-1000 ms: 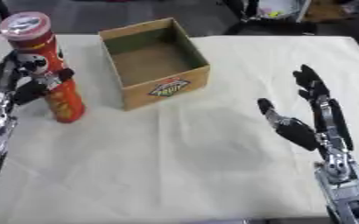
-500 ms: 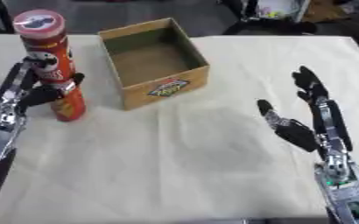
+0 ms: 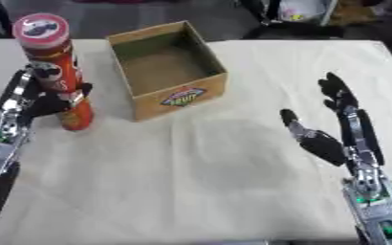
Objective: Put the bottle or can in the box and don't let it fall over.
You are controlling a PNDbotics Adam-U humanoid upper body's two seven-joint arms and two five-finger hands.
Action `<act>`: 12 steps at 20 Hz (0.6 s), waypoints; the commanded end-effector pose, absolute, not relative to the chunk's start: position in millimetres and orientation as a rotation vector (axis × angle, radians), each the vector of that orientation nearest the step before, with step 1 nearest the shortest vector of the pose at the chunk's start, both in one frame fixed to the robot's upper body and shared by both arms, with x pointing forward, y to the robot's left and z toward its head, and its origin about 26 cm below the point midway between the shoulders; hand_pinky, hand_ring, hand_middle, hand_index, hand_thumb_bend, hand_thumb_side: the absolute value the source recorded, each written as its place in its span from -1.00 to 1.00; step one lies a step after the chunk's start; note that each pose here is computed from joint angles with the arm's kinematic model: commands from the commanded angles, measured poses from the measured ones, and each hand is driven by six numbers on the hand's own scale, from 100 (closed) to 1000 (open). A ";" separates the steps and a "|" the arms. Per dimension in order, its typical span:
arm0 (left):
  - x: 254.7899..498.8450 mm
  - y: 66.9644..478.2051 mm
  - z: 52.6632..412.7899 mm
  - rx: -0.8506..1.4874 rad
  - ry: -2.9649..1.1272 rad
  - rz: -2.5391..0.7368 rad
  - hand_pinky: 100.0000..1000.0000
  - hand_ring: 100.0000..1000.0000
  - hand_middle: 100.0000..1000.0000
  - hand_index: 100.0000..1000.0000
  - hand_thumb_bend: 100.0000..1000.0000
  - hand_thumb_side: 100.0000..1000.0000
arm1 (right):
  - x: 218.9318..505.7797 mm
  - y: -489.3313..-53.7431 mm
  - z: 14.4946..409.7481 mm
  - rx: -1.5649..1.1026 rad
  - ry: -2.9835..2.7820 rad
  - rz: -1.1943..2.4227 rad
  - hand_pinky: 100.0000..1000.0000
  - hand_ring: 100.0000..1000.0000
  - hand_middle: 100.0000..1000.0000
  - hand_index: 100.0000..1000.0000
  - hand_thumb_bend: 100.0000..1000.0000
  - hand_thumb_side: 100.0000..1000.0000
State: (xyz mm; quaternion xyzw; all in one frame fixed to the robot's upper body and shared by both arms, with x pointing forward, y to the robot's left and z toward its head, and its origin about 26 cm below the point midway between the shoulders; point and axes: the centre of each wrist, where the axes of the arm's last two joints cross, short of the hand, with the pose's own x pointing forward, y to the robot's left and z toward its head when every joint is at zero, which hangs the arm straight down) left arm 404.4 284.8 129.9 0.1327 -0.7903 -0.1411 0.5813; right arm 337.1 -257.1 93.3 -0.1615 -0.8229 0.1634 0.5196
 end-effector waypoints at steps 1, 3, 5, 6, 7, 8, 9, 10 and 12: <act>408.9 286.3 180.2 0.313 -1.989 -0.316 0.42 0.54 0.56 -0.32 -1.00 -1.00 | 338.4 -258.6 99.3 -0.389 -1.990 0.399 0.84 0.88 0.76 1.00 -0.09 -0.45; 413.9 279.7 204.9 0.311 -2.053 -0.332 0.42 0.55 0.56 -0.32 -1.00 -1.00 | 338.2 -257.6 98.2 -0.381 -1.987 0.401 0.84 0.88 0.76 1.00 -0.09 -0.46; 421.3 270.6 222.8 0.291 -2.090 -0.344 0.42 0.55 0.57 -0.31 -1.00 -1.00 | 338.0 -255.5 96.9 -0.369 -1.986 0.406 0.84 0.88 0.76 1.00 -0.09 -0.45; 425.9 265.4 229.4 0.283 -2.098 -0.352 0.42 0.55 0.57 -0.31 -1.00 -1.00 | 338.1 -254.0 96.5 -0.361 -1.985 0.410 0.84 0.88 0.76 1.00 -0.10 -0.45; 430.8 259.9 234.2 0.276 -2.103 -0.361 0.42 0.55 0.57 -0.30 -1.00 -1.00 | 338.3 -252.2 96.4 -0.352 -1.986 0.415 0.84 0.88 0.76 1.00 -0.10 -0.45; 436.1 254.2 237.2 0.265 -2.101 -0.367 0.42 0.55 0.58 -0.30 -1.00 -1.00 | 338.7 -250.1 96.5 -0.342 -1.988 0.420 0.84 0.88 0.76 1.00 -0.10 -0.45; 441.6 248.7 238.2 0.246 -2.096 -0.367 0.42 0.55 0.58 -0.30 -1.00 -1.00 | 339.2 -248.0 96.8 -0.332 -1.990 0.425 0.84 0.88 0.76 1.00 -0.10 -0.45; 447.1 243.6 237.8 0.224 -2.089 -0.363 0.42 0.55 0.59 -0.29 -1.00 -1.00 | 339.6 -245.9 97.1 -0.322 -1.993 0.430 0.84 0.88 0.76 1.00 -0.10 -0.45; 457.9 234.0 232.4 0.181 -2.064 -0.352 0.42 0.55 0.60 -0.28 -1.00 -1.00 | 340.1 -242.7 97.7 -0.306 -1.997 0.437 0.84 0.88 0.76 1.00 -0.10 -0.45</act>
